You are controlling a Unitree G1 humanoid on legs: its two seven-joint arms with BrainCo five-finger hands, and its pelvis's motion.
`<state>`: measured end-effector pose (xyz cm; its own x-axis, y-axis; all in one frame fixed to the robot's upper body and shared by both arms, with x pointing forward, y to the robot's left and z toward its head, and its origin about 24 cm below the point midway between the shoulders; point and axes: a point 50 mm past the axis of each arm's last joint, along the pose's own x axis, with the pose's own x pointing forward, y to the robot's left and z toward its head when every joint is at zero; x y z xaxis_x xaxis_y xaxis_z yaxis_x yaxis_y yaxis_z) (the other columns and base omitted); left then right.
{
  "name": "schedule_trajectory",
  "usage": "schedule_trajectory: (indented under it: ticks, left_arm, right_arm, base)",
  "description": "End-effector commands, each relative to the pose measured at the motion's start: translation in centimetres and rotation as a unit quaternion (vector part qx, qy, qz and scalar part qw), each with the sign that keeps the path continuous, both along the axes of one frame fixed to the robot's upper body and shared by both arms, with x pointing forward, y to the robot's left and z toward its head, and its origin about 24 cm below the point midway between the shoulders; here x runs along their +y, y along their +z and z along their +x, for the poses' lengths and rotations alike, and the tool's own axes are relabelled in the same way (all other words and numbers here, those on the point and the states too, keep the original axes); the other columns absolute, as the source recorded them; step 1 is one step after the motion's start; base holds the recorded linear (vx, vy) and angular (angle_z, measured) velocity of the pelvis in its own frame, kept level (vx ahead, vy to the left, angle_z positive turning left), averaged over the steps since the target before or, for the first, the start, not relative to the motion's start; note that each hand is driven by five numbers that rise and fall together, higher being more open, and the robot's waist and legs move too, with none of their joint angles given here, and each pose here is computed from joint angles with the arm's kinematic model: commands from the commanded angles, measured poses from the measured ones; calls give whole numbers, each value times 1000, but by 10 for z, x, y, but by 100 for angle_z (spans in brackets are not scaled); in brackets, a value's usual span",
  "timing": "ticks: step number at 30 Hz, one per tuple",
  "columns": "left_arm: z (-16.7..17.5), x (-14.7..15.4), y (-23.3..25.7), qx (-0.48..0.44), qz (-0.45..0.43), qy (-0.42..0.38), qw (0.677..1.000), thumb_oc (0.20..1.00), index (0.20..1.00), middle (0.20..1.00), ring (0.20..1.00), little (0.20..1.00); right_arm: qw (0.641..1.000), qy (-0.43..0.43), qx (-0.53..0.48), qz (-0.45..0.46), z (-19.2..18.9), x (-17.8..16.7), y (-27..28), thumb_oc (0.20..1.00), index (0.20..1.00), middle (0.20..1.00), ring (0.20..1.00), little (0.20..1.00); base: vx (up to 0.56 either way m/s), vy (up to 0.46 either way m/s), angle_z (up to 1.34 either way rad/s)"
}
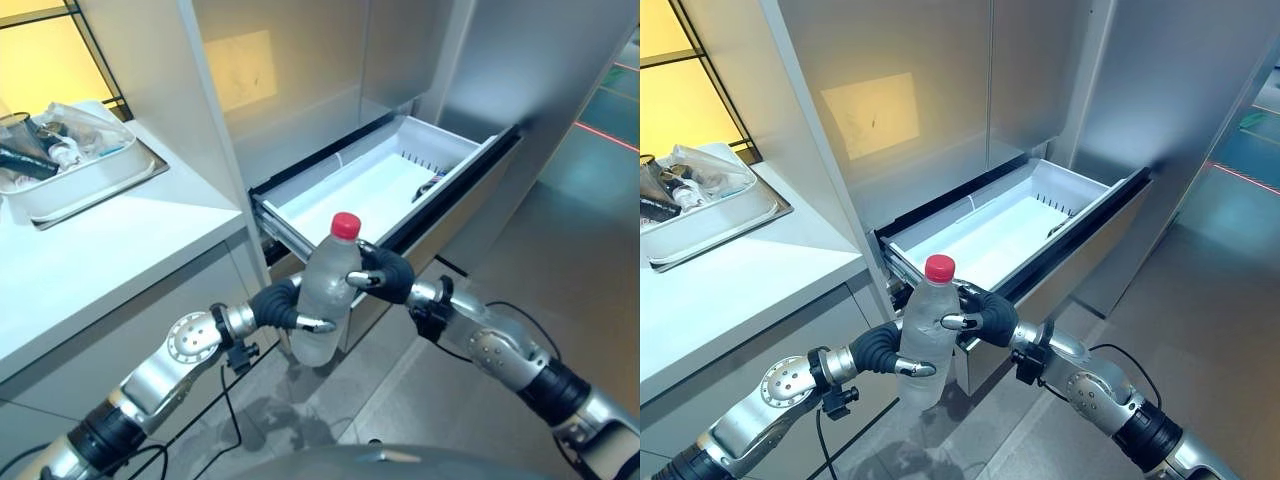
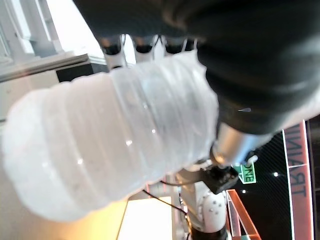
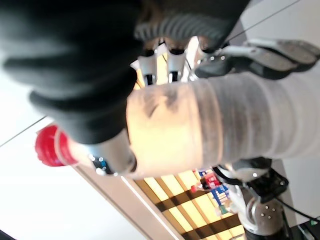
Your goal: Take the drinks into the refrigerator
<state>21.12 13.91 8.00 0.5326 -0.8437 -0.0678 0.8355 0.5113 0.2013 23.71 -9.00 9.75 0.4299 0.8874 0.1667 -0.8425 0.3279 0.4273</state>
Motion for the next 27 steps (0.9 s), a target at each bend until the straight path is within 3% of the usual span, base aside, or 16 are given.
schedule_trajectory:
  ticks: [1, 27]
  left_arm:
    - [31, -8, 37, -102, -23, 14, 994, 200, 200, 200, 200, 200]
    - [43, -7, 40, -103, -23, 36, 994, 200, 200, 200, 200, 200]
  right_arm:
    - [985, 135, -46, 100, -23, 47, 39, 1000, 1000, 1000, 1000, 1000]
    - [982, 142, -99, 79, -11, 73, 53, 1000, 1000, 1000, 1000, 1000]
  base:
    - [12, 9, -11]
    - [1, 0, -1]
